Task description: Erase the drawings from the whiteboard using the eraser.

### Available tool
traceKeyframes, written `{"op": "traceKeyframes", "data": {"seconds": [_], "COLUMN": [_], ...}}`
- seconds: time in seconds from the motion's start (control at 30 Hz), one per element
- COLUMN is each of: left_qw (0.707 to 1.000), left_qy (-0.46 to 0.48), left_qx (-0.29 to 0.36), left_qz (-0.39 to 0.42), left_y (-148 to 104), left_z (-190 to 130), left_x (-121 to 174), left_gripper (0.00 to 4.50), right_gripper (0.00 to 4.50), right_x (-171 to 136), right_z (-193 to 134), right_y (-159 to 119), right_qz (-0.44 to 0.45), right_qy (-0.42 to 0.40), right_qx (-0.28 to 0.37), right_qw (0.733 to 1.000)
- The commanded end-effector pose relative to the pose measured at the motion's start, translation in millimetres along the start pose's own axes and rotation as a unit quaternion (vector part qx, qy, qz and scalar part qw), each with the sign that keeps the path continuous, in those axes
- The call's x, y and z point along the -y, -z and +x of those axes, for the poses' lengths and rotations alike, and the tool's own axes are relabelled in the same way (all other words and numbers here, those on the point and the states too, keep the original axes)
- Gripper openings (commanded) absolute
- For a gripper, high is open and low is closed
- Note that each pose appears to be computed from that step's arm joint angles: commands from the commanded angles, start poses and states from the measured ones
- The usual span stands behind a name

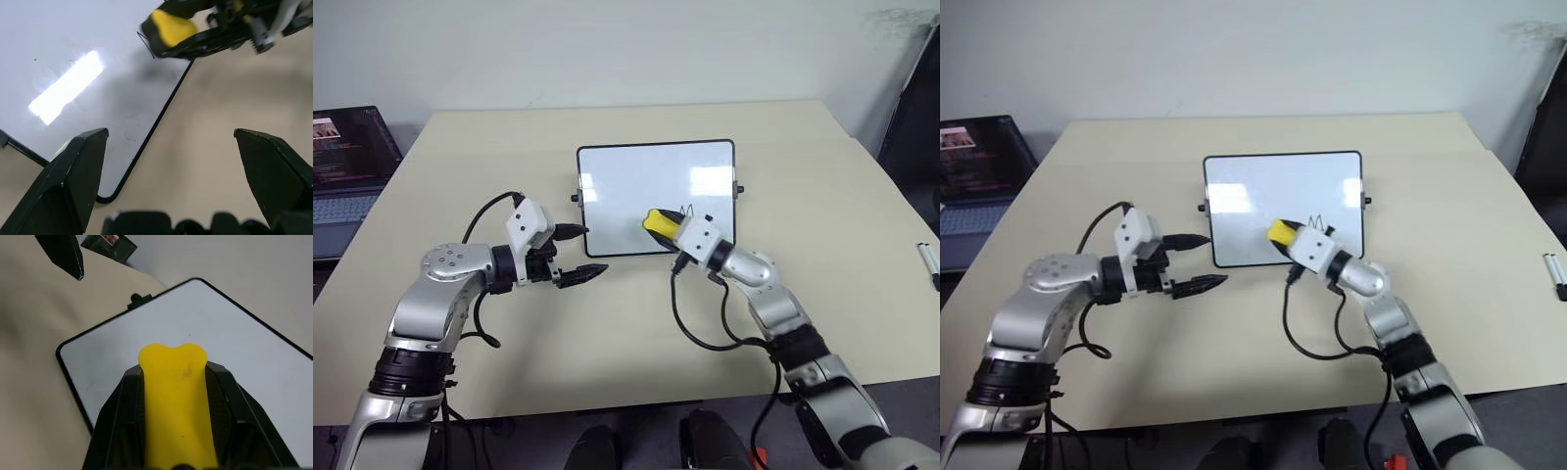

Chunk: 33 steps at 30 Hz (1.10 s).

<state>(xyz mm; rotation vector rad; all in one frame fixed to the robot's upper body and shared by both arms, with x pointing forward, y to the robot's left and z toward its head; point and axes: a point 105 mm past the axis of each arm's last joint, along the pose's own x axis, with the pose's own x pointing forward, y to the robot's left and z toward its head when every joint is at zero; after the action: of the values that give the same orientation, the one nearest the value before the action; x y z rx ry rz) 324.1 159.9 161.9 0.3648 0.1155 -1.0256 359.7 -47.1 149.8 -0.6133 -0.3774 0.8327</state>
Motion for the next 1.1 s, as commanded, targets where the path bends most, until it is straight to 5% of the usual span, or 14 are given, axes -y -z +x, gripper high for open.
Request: {"op": "traceKeyframes", "data": {"seconds": [0.03, 0.3, 0.57, 0.8, 1.1], "left_qw": [0.999, 0.998, 0.997, 0.997, 0.998], "left_qy": [0.012, 0.023, 0.016, 0.025, 0.013], "left_qx": [0.019, 0.039, 0.061, 0.059, 0.056], "left_qz": [0.037, 0.047, 0.037, 0.038, 0.016], "left_y": [-17, -25, -32, -33, -37], "left_z": [6, 25, 40, 41, 28], "left_x": [2, -8, -19, -17, -25], "left_gripper": [4.50, 4.50, 4.50, 4.50, 4.50], "right_gripper": [1.32, 1.32, 1.32, 1.31, 1.31], "right_x": [8, 7, 62, 96, 29], "right_z": [-20, -40, -2, 18, 22], "right_y": [-7, 12, 13, 38, 82], "right_qz": [-0.009, -0.041, -0.107, -0.073, -0.016], "right_qy": [0.017, 0.036, 0.139, 0.208, 0.135], "right_qx": [0.000, -0.039, -0.031, -0.076, -0.132], "right_qw": [1.000, 0.998, 0.984, 0.972, 0.982]}}
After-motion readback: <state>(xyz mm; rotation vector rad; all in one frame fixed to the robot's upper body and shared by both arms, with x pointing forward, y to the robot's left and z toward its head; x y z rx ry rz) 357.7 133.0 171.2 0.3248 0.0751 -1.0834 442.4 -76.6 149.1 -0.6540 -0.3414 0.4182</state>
